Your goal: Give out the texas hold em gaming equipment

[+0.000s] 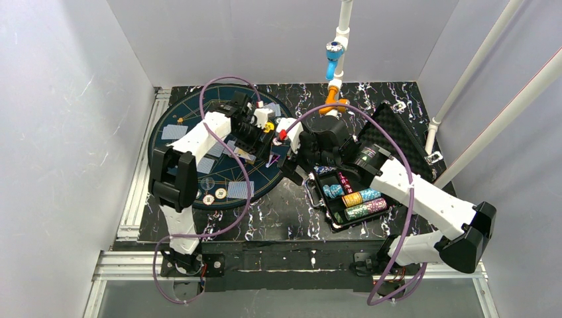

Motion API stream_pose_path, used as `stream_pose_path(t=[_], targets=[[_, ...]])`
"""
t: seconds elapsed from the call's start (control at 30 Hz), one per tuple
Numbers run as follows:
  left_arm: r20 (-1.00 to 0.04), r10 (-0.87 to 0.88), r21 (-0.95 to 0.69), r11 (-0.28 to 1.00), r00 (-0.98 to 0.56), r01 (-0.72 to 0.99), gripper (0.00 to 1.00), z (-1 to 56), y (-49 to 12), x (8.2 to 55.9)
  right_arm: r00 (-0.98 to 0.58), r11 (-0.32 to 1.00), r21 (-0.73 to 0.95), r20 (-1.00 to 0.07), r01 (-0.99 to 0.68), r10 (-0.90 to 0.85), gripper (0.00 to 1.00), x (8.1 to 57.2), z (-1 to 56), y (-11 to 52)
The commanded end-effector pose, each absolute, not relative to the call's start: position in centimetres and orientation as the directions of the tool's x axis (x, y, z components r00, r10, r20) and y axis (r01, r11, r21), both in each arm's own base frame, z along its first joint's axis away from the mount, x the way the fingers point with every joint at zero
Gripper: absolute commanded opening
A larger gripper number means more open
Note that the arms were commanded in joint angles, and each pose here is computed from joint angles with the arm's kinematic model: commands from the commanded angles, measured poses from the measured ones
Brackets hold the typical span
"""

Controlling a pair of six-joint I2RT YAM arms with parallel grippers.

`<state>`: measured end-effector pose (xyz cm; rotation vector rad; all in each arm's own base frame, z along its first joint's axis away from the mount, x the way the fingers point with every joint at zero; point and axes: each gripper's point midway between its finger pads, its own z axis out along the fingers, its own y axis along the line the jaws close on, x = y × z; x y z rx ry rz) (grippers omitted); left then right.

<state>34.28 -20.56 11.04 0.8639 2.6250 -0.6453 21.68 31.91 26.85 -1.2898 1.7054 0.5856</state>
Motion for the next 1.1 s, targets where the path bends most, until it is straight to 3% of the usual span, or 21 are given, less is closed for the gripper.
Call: stream_pose_path(t=[0.0,0.33,0.6,0.83,0.97,1.07], targets=[[-0.414,0.533,-0.279,0.698,-0.738,0.660,0.80,10.5,-21.5,34.5,-0.011,0.359,-0.173,-0.890,-0.917,-0.456,0.98,22.0,29.5,31.6],[-0.377,0.581,-0.221,0.700,-0.722,0.679,0.73,7.6,-23.4,35.4,-0.015,0.368,-0.177,-0.886,-0.913,-0.463,0.98,22.0,29.4,30.9],[-0.360,0.577,-0.161,0.735,-0.733,0.658,0.59,5.8,-23.7,37.2,-0.027,0.375,-0.170,-0.884,-0.911,-0.466,0.98,22.1,29.2,30.4],[-0.381,0.555,-0.189,0.736,-0.739,0.650,0.27,6.3,-24.9,37.9,-0.038,0.376,-0.159,-0.884,-0.913,-0.466,0.98,22.1,28.7,30.3],[-0.404,0.528,-0.237,0.729,-0.747,0.643,0.03,7.7,-25.8,37.5,-0.039,0.374,-0.157,-0.884,-0.914,-0.465,0.98,22.1,28.5,30.4],[-0.405,0.511,-0.250,0.736,-0.758,0.630,0.00,9.1,-25.3,37.3,-0.037,0.374,-0.156,-0.886,-0.914,-0.462,0.98,22.1,28.6,30.5]])
